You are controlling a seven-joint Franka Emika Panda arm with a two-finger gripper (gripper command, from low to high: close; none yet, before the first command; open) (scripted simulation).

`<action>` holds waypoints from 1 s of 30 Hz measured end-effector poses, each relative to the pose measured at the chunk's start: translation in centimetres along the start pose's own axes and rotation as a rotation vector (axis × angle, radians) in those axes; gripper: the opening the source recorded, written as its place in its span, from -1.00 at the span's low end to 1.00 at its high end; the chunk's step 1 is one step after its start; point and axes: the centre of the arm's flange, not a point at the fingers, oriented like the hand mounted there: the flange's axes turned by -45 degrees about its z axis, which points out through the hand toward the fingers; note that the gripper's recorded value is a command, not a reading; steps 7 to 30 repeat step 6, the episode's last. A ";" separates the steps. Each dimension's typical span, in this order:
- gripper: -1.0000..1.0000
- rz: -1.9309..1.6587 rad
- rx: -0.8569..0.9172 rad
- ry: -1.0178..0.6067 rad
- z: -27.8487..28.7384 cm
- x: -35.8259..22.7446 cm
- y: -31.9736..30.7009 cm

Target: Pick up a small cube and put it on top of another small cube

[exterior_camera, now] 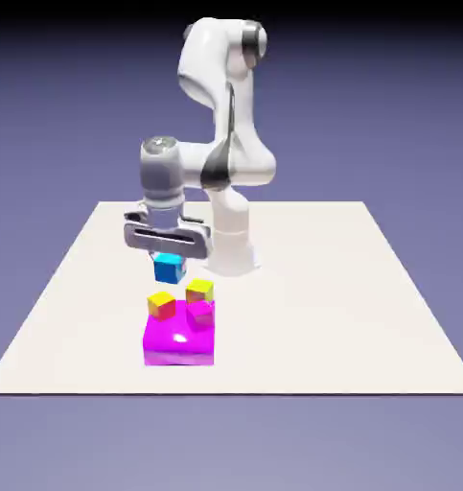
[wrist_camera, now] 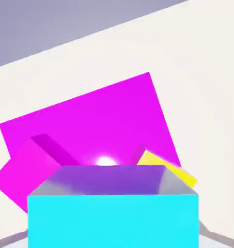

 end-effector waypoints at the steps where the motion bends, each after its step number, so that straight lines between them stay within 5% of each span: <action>1: -1.00 0.000 0.000 0.000 1.4 0.0 0.0; 3: -1.00 0.001 -0.002 0.000 4.1 -0.1 0.1; 4: 1.00 0.001 -0.003 0.000 4.8 -0.1 0.1; 30: 1.00 0.001 -0.003 0.000 4.8 -0.1 0.1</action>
